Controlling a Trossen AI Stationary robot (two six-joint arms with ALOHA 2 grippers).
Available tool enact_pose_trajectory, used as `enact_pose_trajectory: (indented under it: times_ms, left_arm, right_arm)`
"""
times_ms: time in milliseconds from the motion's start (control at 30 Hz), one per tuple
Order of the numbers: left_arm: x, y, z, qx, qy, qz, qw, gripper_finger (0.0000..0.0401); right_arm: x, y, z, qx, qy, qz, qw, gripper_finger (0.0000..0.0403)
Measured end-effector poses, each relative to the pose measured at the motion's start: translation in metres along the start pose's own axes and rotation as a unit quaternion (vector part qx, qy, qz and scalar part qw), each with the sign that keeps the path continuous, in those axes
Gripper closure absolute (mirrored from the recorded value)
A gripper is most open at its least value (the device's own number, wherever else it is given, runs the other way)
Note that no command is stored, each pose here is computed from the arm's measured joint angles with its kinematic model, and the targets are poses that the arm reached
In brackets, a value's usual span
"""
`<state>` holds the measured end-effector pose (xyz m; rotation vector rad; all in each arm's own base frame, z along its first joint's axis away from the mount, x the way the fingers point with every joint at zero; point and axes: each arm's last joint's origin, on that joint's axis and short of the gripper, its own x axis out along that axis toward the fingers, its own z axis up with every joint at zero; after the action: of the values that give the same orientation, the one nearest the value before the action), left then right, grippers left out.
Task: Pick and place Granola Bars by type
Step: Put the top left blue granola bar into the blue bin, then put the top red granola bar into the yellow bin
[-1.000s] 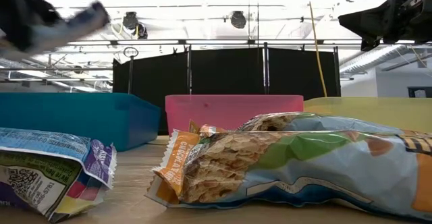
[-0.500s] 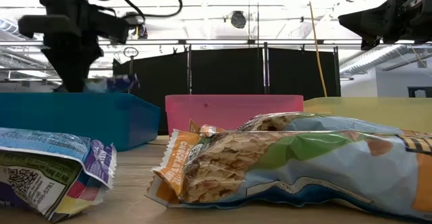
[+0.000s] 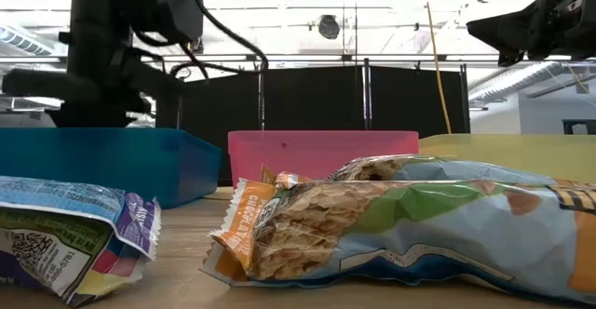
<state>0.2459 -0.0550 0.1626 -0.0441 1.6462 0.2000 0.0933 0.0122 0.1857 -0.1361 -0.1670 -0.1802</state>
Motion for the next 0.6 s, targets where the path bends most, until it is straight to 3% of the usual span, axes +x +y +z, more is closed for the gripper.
enact_pose_trajectory:
  times_ms: [133, 333, 467, 600]
  left_arm:
    - [0.004, 0.0, 0.002, -0.01, 0.01, 0.0, 1.0, 0.0324]
    - [-0.007, 0.001, -0.002, -0.004, 0.05, 0.002, 0.999, 0.0219]
    - [-0.043, 0.007, -0.004, -0.012, 0.101, 0.052, 0.993, 0.0147]
    - [-0.094, 0.001, -0.002, -0.063, 0.101, 0.037, 0.992, 0.0095]
  right_arm:
    - [0.0, 0.0, 0.0, -0.001, 0.001, 0.0, 1.0, 0.0403]
    - [0.0, 0.0, -0.001, -0.008, 0.004, 0.001, 1.0, 0.0403]
    - [0.0, 0.0, -0.001, -0.013, 0.003, 0.001, 1.0, 0.0403]
    - [0.0, 0.0, -0.001, -0.013, 0.003, 0.001, 1.0, 0.0403]
